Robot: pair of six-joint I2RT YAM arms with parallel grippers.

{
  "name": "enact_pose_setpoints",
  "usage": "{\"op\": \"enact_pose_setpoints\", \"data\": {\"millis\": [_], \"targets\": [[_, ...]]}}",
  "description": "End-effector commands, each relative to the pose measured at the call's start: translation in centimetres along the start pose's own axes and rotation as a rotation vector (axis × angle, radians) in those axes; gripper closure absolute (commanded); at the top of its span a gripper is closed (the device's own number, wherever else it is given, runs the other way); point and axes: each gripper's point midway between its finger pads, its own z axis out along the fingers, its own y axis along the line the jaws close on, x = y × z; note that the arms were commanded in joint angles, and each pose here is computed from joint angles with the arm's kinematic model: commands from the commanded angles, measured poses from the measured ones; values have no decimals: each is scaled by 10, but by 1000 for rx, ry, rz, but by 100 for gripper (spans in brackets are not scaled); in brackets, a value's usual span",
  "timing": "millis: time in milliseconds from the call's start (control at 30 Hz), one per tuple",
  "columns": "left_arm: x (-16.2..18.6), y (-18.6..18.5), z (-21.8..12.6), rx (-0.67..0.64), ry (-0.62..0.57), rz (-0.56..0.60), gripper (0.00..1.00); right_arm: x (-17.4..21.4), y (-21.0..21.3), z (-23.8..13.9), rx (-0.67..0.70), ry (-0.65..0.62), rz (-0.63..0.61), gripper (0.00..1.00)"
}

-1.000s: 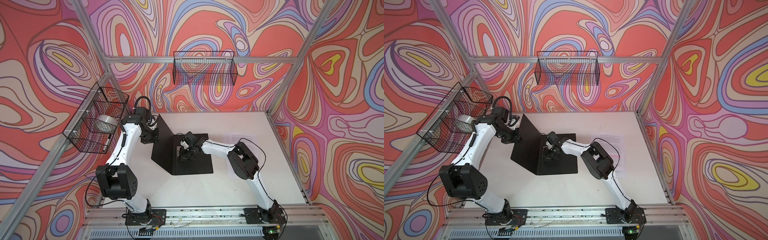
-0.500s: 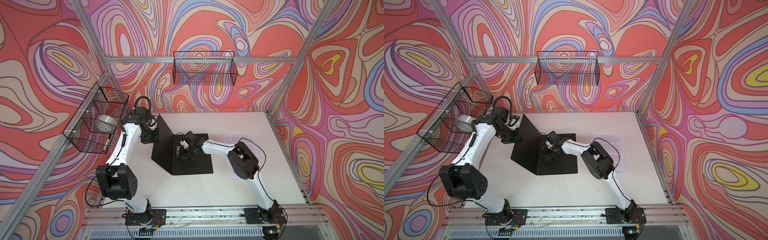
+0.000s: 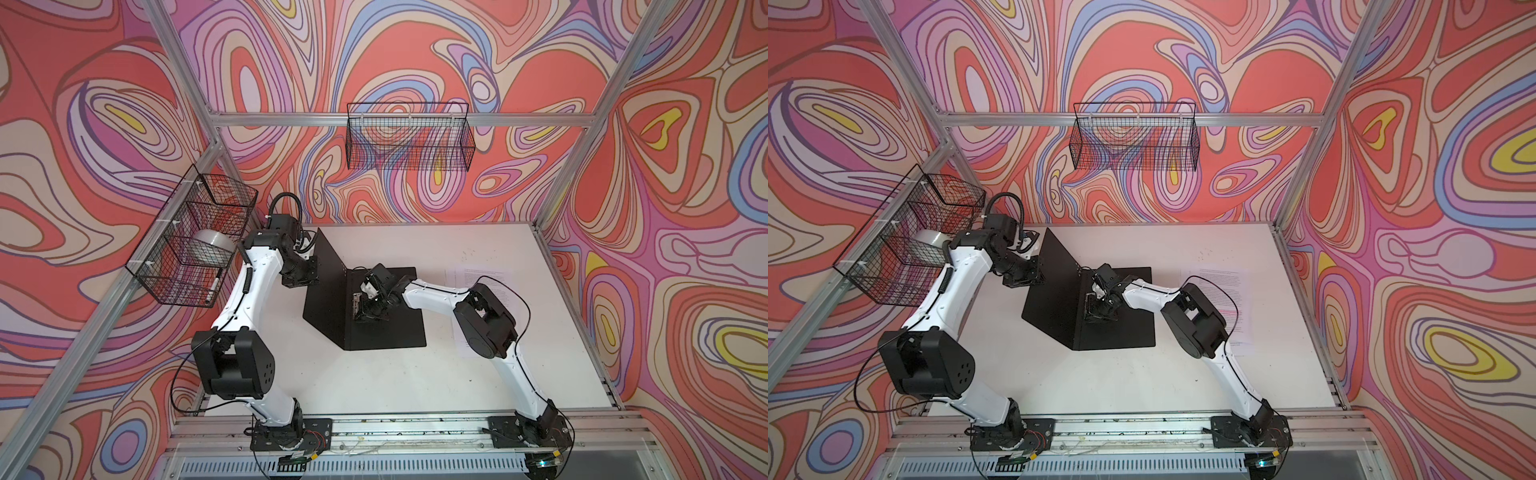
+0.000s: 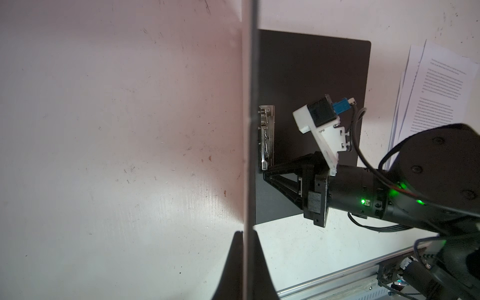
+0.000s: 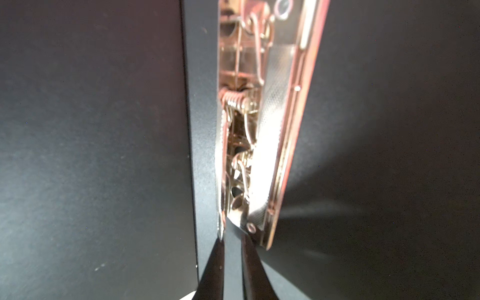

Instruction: Put the files into the folder

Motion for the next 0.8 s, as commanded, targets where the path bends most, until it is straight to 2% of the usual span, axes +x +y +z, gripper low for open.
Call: {"op": "enact_pose_setpoints", "data": {"millis": [0, 767], "targets": [[-2, -5, -12, 18, -22, 16, 100, -5, -3, 4, -3, -9, 4, 86], [0, -5, -11, 17, -15, 15, 100, -18, 4, -2, -21, -36, -7, 86]]}}
